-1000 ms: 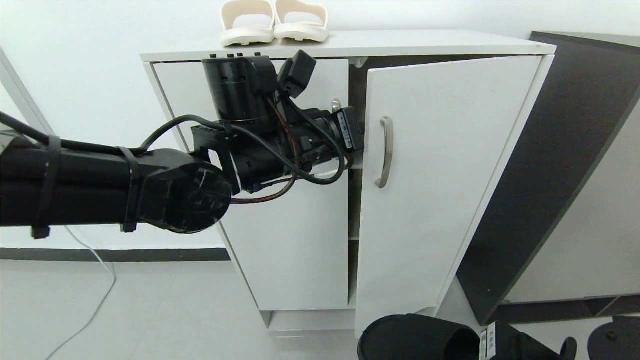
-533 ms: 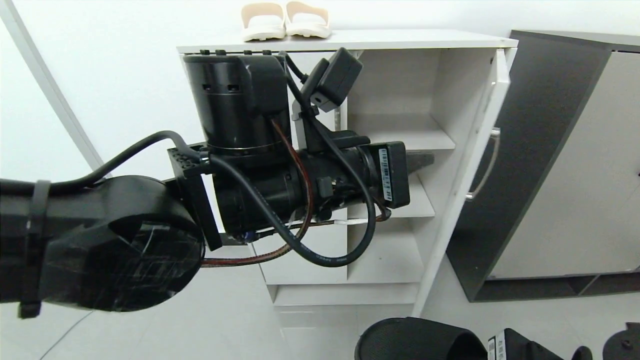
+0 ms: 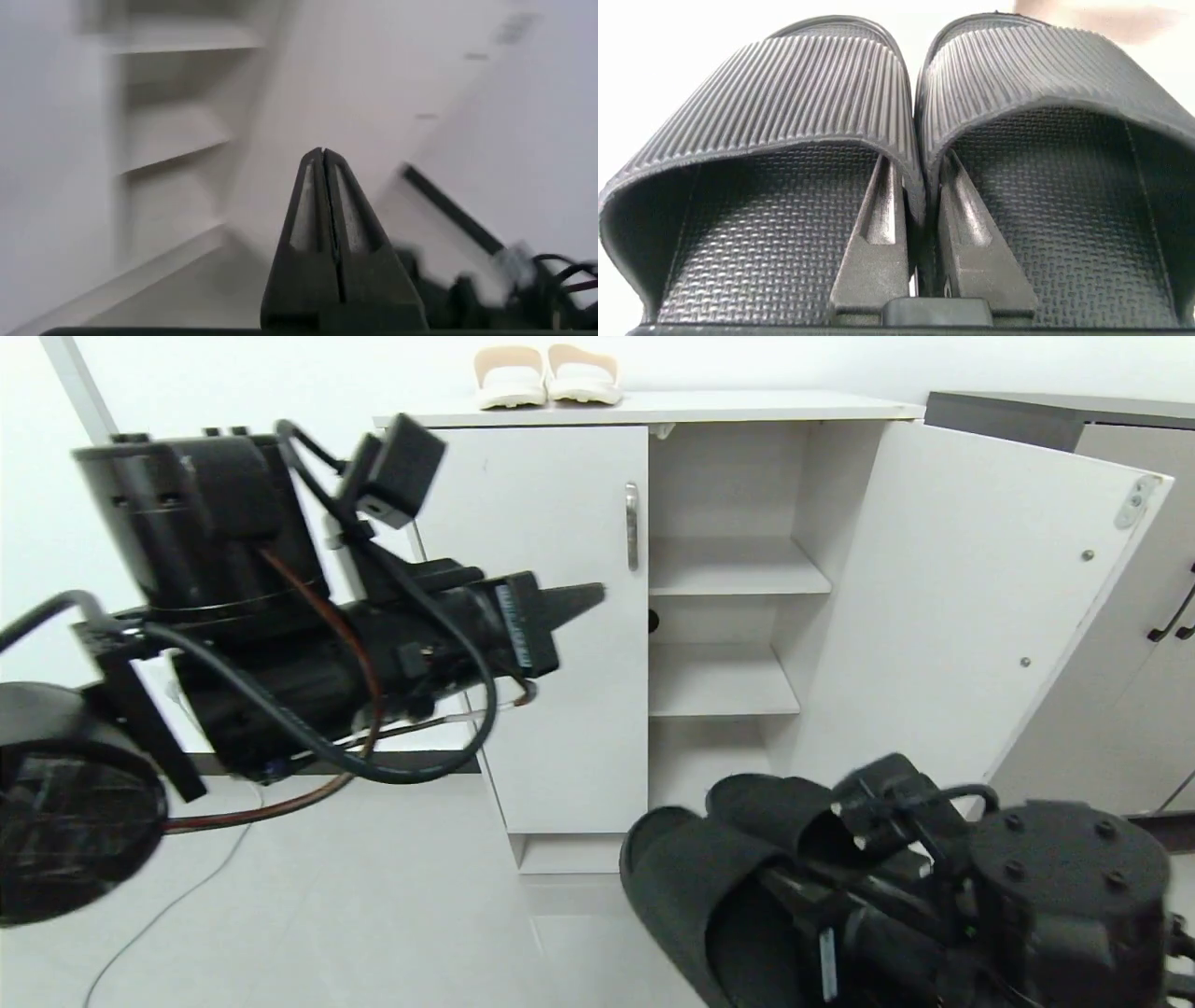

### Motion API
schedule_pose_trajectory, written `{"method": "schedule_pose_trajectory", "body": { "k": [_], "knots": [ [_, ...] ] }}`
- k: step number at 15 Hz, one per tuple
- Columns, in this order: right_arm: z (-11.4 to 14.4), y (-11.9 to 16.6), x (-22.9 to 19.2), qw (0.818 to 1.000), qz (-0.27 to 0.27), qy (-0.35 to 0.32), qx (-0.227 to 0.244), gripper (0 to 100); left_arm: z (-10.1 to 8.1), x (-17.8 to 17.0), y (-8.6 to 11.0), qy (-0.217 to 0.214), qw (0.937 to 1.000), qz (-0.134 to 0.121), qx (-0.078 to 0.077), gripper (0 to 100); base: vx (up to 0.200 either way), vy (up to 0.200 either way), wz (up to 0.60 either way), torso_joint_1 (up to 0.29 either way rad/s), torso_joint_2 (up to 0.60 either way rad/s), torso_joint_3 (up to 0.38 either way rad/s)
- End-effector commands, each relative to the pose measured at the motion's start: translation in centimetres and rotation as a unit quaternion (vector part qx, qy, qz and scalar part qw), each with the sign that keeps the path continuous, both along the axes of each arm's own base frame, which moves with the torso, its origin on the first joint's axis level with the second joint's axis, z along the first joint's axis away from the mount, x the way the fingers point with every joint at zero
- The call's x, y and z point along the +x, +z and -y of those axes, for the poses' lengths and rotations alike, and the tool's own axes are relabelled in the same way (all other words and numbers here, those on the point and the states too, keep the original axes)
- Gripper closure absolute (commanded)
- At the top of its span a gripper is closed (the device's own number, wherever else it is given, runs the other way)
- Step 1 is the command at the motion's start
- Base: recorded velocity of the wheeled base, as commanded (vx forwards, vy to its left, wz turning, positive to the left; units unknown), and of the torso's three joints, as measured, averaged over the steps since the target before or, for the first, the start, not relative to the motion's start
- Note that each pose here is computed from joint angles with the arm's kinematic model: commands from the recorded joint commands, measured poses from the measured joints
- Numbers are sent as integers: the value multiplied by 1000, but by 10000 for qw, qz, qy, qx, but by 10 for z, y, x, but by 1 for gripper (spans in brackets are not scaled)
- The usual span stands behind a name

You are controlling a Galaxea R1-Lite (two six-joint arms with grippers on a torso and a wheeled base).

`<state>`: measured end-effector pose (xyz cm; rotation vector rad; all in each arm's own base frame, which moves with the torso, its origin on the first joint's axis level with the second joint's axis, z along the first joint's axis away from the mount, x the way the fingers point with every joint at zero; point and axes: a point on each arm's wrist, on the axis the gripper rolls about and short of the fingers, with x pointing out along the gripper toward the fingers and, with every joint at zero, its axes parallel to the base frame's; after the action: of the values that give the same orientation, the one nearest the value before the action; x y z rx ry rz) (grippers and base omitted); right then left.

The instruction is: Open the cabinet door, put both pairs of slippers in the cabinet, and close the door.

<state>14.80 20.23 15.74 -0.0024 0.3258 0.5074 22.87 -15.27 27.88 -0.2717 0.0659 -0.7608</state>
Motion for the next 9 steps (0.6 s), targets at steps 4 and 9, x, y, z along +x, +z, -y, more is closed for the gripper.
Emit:
{"method": "schedule_pose_trajectory", "body": {
  "k": [4, 9],
  "knots": [
    [-30, -14, 68, 9893, 134, -1439, -194, 100, -109, -121, 12, 2577, 9652, 105, 424, 100, 0, 0, 0, 0, 0, 0],
    [-19, -32, 76, 9839, -23, -1724, -464, 100, -164, -262, -83, 4676, 8760, -130, 1174, 100, 0, 0, 0, 0, 0, 0]
  ]
}}
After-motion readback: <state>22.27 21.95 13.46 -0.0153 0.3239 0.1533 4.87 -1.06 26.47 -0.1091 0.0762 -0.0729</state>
